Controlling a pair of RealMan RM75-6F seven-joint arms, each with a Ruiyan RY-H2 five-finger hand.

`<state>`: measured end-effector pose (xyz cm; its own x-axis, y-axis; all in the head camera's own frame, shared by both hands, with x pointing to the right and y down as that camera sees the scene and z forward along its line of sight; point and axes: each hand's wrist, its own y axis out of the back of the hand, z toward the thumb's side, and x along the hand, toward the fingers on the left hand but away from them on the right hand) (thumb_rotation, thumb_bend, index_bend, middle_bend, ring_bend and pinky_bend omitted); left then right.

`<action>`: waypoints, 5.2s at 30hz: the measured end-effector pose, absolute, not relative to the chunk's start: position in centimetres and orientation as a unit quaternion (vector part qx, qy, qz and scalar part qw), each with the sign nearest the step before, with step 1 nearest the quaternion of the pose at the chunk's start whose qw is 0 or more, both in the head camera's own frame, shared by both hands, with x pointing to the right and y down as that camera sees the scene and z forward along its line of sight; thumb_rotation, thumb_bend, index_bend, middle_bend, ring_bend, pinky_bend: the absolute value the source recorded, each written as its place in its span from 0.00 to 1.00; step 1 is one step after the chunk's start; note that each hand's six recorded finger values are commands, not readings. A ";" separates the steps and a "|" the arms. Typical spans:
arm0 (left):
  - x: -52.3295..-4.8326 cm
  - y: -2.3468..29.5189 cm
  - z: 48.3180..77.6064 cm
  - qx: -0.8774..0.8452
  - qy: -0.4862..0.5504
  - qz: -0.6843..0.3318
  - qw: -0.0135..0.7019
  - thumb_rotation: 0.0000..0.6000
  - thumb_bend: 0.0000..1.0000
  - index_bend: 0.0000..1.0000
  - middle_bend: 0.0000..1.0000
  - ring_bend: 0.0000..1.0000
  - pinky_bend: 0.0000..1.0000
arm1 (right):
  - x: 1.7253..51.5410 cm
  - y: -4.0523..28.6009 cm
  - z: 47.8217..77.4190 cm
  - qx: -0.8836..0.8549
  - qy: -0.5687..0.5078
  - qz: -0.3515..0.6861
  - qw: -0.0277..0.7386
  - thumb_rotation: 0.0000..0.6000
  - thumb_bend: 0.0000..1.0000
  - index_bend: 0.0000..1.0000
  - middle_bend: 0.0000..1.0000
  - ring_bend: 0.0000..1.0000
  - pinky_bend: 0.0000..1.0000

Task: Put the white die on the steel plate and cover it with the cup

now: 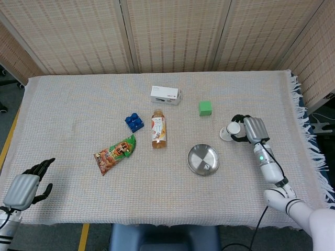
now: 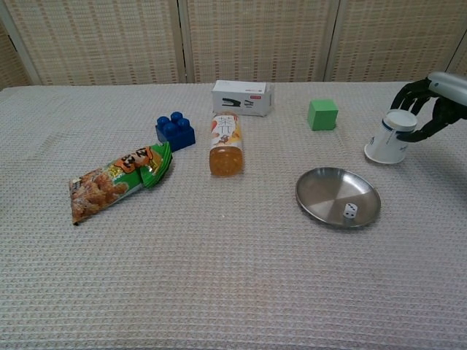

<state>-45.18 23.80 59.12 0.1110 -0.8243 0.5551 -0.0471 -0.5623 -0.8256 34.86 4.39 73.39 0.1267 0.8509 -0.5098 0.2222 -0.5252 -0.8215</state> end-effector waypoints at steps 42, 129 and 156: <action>-45.4 23.8 58.9 -0.666 0.331 -0.581 0.331 1.00 0.45 0.08 0.13 0.22 0.41 | 26.2 10.6 70.8 -0.837 -0.247 0.446 0.198 1.00 0.11 0.47 0.45 0.36 0.61; -45.4 23.9 58.8 -0.668 0.329 -0.580 0.330 1.00 0.45 0.08 0.13 0.22 0.41 | 28.0 8.8 72.9 -0.799 -0.258 0.475 0.264 1.00 0.11 0.48 0.46 0.36 0.61; -45.3 24.0 58.8 -0.668 0.327 -0.581 0.329 1.00 0.45 0.08 0.14 0.22 0.41 | 30.5 8.7 66.7 -0.759 -0.304 0.470 0.333 1.00 0.11 0.48 0.46 0.36 0.61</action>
